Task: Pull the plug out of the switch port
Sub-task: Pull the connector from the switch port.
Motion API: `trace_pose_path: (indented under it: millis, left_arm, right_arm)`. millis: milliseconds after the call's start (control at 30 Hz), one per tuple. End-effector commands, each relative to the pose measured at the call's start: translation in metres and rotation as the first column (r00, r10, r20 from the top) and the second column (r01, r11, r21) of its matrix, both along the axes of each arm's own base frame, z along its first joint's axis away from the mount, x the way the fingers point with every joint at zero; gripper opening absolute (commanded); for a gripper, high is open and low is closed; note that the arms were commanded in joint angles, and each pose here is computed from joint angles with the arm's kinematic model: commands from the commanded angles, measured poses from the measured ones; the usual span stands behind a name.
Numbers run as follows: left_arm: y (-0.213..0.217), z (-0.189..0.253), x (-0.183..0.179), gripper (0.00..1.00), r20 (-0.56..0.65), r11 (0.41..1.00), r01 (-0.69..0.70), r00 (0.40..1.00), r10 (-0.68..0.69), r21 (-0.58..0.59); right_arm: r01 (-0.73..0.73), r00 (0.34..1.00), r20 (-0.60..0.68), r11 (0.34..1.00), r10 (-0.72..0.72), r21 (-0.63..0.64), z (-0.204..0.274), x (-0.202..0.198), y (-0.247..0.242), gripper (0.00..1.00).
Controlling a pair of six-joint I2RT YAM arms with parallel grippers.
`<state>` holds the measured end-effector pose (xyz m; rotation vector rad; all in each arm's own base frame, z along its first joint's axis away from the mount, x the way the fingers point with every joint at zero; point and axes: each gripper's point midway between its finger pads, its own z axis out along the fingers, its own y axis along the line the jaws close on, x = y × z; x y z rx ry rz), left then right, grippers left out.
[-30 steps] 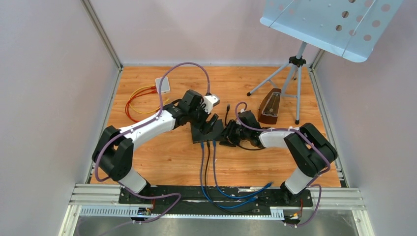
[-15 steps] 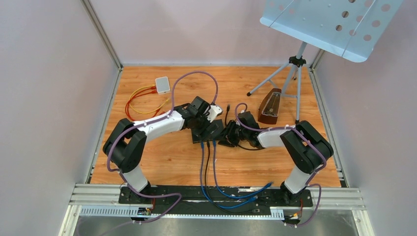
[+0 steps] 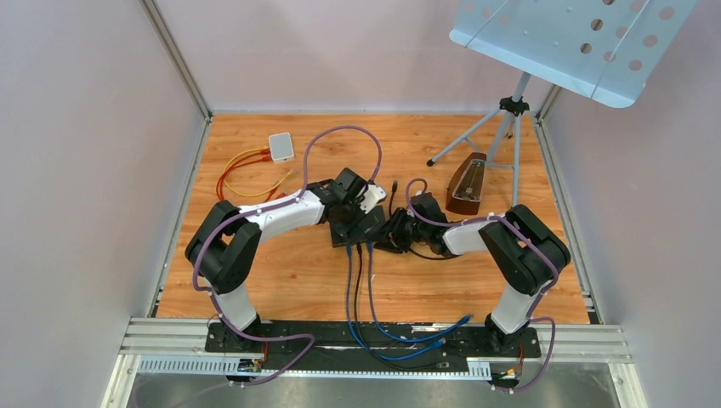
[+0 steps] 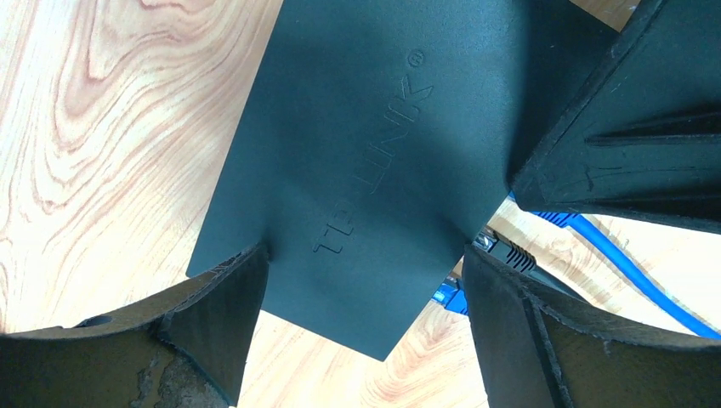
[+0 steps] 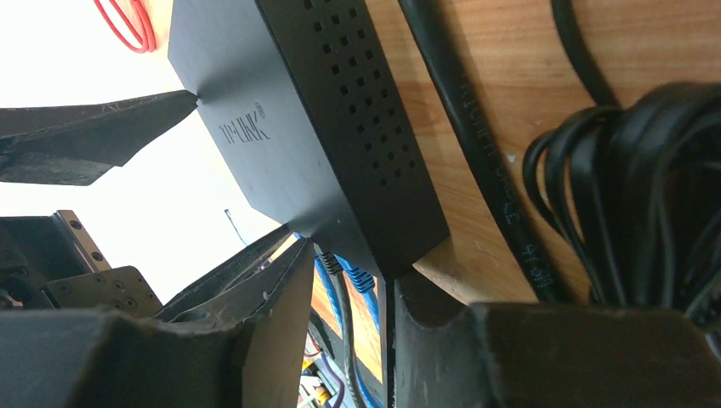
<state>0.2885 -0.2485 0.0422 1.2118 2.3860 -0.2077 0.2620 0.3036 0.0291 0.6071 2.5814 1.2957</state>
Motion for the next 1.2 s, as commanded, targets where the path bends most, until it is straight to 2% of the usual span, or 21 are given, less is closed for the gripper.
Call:
trace_pose_path:
  millis: [0,233,633,833,1000,1167]
  left_arm:
    - [0.002,0.0,0.003,0.9,0.013,0.999,0.01,1.0,-0.01,0.034]
    - [-0.002,0.019,-0.002,0.94,0.037,0.999,0.035,0.999,-0.035,-0.016]
    - [0.003,0.014,-0.001,0.98,0.026,0.999,0.039,0.999,-0.04,0.036]
    - [0.008,-0.007,0.0,0.94,-0.008,0.995,0.024,1.0,-0.023,0.092]
    - [0.007,-0.011,-0.005,0.91,-0.028,0.997,0.01,1.0,-0.007,0.08]
    - [0.006,-0.014,-0.012,0.88,-0.05,0.997,0.017,0.999,-0.014,0.075]
  right_arm:
    - [0.025,1.0,0.015,1.0,-0.025,-0.014,-0.004,0.006,0.002,0.33]
    - [0.028,0.998,0.062,1.0,-0.027,-0.004,0.001,0.004,0.007,0.38]
    - [0.03,0.997,0.065,1.0,-0.029,-0.008,-0.001,0.001,0.006,0.42]
    - [0.042,0.998,0.048,0.999,-0.041,-0.031,-0.006,0.004,0.007,0.39]
    - [0.016,0.997,0.076,0.999,-0.013,-0.033,-0.013,0.0,0.009,0.37]
    - [0.034,0.994,0.101,0.999,-0.034,-0.002,-0.015,-0.005,0.007,0.39]
